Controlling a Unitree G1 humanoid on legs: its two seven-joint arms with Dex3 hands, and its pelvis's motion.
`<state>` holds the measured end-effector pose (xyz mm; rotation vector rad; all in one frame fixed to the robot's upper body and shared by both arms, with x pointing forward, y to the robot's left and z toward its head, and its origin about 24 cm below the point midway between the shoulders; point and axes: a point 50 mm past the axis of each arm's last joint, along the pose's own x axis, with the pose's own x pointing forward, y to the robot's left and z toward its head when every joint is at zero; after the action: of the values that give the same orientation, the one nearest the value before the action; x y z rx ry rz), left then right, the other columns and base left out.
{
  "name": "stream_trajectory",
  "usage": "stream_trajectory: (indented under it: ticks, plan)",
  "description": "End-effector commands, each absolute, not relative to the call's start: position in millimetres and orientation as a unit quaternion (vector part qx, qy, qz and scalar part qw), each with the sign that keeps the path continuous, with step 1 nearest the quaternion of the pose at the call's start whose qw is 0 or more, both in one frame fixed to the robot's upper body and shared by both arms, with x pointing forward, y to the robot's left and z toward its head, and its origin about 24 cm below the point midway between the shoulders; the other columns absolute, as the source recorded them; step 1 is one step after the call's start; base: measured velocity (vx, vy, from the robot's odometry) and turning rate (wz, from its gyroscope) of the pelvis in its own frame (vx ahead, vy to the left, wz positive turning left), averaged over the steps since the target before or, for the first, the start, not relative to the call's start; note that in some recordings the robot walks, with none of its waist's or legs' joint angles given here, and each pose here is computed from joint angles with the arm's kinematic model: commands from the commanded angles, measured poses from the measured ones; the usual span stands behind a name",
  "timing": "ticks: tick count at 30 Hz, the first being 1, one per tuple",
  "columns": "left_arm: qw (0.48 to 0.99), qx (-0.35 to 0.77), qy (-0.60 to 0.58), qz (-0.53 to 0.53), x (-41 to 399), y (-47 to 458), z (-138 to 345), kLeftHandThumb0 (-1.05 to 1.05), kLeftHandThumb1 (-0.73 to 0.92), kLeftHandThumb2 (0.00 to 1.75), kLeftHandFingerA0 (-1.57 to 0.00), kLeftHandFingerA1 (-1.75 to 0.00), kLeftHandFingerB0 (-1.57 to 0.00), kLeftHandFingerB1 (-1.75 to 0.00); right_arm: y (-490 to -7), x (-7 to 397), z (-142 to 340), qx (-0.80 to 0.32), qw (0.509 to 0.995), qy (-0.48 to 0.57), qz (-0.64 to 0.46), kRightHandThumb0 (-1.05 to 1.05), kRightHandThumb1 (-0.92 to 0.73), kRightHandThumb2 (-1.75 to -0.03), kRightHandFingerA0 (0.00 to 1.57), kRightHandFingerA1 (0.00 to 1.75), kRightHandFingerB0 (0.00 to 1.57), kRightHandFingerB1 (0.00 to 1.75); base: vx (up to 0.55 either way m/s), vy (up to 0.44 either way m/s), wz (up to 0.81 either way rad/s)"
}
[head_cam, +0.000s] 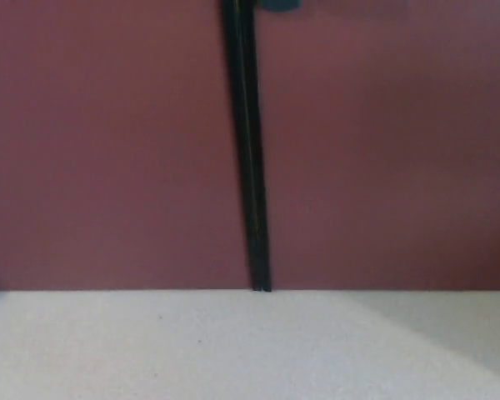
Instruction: The robot walks towards the door handle and put its right hand on it and twist the handle
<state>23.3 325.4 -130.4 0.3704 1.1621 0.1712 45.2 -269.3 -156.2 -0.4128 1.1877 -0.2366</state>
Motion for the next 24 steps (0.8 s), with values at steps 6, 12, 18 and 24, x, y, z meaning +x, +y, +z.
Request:
stream_trajectory:
  ticks: [6,12,18,24]
  plan:
    - [0.817,0.181,0.543,0.078,24.0,328.5,-128.4,0.03,0.57,0.95,-0.26,-0.52,-0.14,-0.47,-265.4,44.7,-158.0,-0.188,0.800,0.561,-0.101,-0.22,-0.67,-0.60,0.71,0.46,0.47,0.37,0.21,0.065,0.01]
    - [0.814,0.178,0.546,0.080,24.9,328.1,-129.3,0.04,0.57,0.95,-0.25,-0.52,-0.14,-0.47,-264.5,45.1,-158.3,-0.187,0.800,0.561,-0.100,-0.34,-0.58,-0.75,0.65,0.56,0.45,0.47,0.11,-0.068,0.05]
    - [0.814,0.176,0.548,0.081,23.9,328.1,-129.5,0.04,0.57,0.95,-0.26,-0.52,-0.14,-0.46,-264.4,43.8,-158.3,-0.185,0.800,0.561,-0.102,-0.34,-0.58,-0.75,0.67,0.56,0.46,0.47,0.21,-0.177,0.02]
    - [0.818,0.183,0.540,0.077,26.1,327.9,-128.7,0.02,0.56,0.94,-0.28,-0.53,-0.15,-0.47,-264.9,44.7,-158.1,-0.191,0.801,0.560,-0.093,-0.35,-0.57,-0.76,0.67,0.57,0.47,0.48,0.19,-0.019,0.10]
